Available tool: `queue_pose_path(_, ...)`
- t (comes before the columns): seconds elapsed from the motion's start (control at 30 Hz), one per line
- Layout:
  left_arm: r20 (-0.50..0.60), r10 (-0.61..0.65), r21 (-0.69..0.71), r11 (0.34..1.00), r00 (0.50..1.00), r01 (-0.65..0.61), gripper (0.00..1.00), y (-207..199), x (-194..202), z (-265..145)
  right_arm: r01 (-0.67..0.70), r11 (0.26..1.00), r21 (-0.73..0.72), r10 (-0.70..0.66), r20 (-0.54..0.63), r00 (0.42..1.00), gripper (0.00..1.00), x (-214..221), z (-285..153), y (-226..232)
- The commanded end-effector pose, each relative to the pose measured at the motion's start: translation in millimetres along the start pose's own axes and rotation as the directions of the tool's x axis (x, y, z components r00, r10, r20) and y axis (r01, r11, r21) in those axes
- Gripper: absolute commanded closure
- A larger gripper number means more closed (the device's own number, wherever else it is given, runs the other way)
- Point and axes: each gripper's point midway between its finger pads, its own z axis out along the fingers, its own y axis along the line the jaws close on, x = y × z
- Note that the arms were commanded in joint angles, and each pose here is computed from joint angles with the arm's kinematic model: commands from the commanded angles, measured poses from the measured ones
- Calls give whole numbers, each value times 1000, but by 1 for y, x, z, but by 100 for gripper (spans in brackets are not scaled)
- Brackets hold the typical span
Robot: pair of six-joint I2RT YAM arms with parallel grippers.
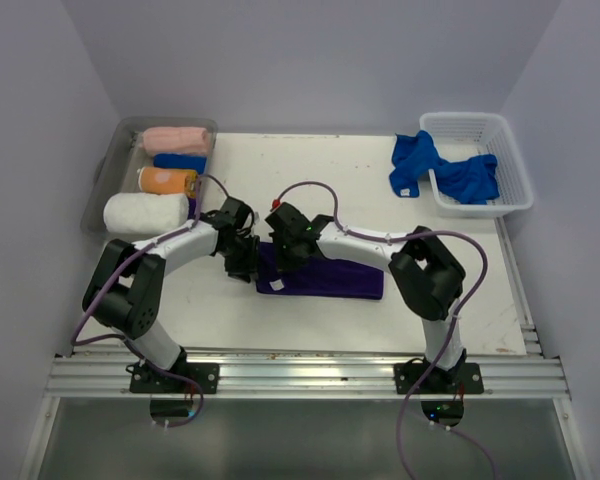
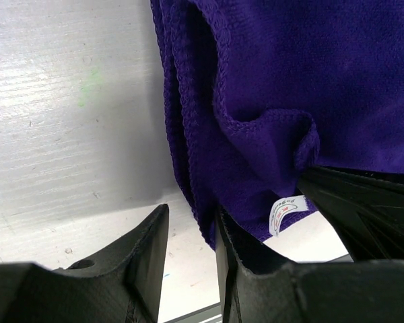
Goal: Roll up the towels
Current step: Fold the towel
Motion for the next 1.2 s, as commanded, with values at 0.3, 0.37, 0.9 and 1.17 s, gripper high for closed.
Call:
queue_pose_path(0.3,96,7,11,1000,995,-8,63,0,-28,-24,52,995,-89,-46,68,997,100,-8,-25,35)
queue_pose_path(0.37,99,0,11,1000,995,-1,63,2,-30,-27,68,993,-98,-61,65,996,100,-3,-27,41)
queue_pose_path(0.9,114,-46,9,999,992,46,63,12,-31,-33,173,963,-207,-163,68,984,67,16,-31,79)
queue_pose_path(1.17,223,-46,66,997,974,32,65,-4,-54,-62,103,994,-37,-90,249,964,66,-28,-81,20)
